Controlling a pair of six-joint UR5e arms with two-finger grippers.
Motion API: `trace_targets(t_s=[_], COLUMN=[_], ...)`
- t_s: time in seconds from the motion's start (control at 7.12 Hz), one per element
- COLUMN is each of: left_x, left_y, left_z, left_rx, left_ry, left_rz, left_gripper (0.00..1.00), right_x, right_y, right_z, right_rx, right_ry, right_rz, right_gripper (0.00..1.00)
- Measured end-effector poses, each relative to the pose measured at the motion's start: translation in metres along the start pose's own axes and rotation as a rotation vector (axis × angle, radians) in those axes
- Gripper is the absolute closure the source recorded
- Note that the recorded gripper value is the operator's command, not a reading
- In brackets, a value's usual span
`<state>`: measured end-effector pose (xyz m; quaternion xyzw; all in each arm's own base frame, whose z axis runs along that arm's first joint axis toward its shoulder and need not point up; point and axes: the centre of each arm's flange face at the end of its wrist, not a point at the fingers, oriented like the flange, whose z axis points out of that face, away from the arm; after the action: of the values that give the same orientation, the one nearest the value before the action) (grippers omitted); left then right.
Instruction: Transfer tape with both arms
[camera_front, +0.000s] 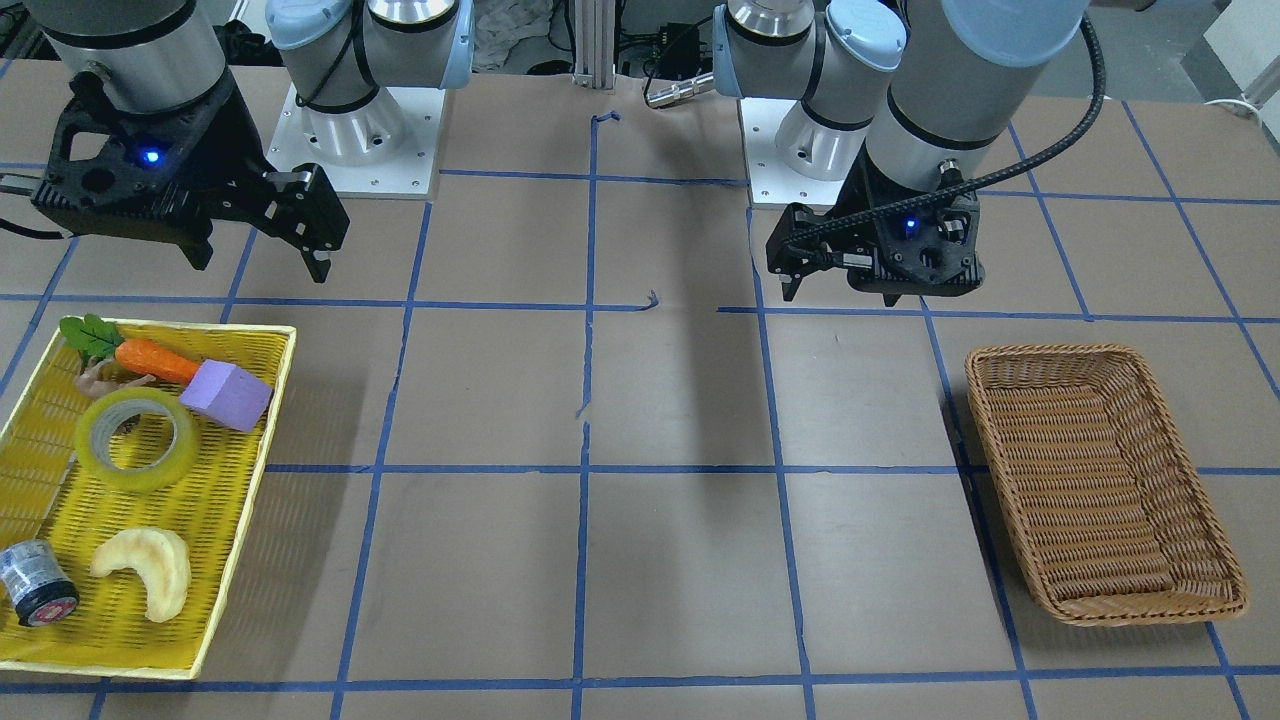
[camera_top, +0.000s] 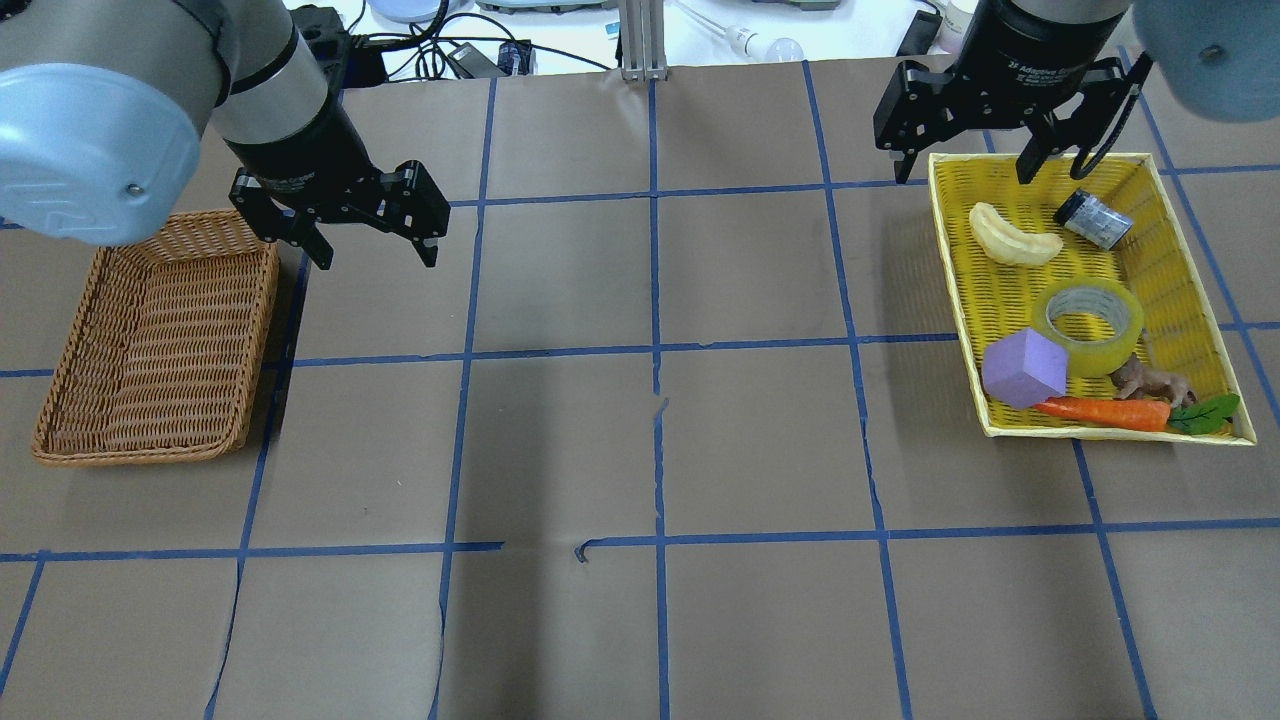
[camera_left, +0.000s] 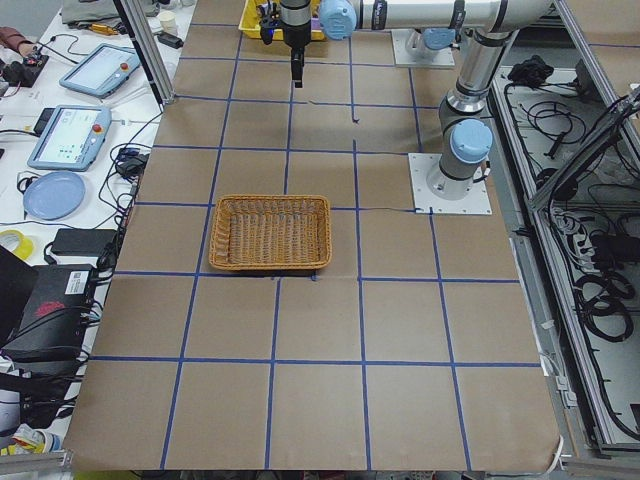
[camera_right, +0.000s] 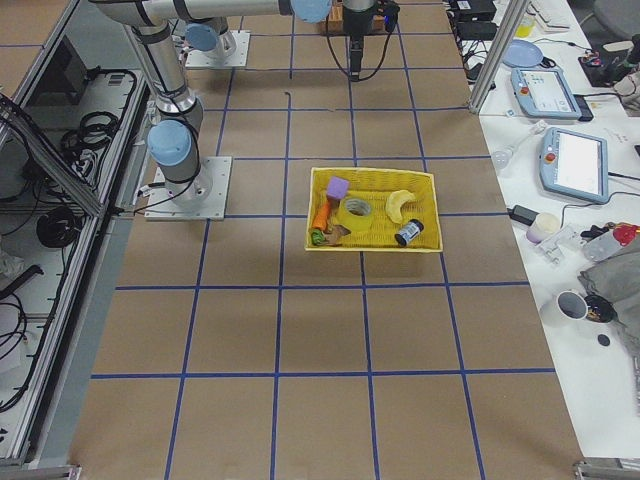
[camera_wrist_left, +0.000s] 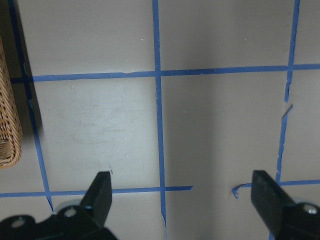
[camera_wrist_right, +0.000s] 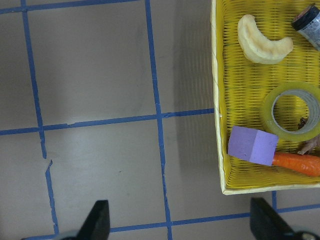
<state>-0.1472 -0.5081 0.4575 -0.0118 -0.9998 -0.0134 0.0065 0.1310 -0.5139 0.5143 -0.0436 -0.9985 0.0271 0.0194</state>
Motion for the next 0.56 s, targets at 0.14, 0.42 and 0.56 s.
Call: trace_targets(t_s=[0.14, 0.42, 0.56], left_x=[0.0, 0.0003, 0.0006], left_y=[0.0003, 0.0007, 0.0007], left_z=[-0.0002, -0.0004, -0.0004], left_rx=[0.0, 0.001, 0.001], left_ry=[0.0, 0.003, 0.006], left_rz=[0.0, 0.0, 0.0], left_gripper=[0.0, 0.0, 0.0], right_x=[0.0, -0.0001, -0.0006], right_y=[0.0001, 0.0002, 0.0002], right_z=[-0.0001, -0.0001, 0.0], right_rx=[0.0, -0.001, -0.002], right_ry=[0.0, -0.001, -0.006], right_rz=[0.0, 0.0, -0.001], right_gripper=[0.0, 0.0, 0.0])
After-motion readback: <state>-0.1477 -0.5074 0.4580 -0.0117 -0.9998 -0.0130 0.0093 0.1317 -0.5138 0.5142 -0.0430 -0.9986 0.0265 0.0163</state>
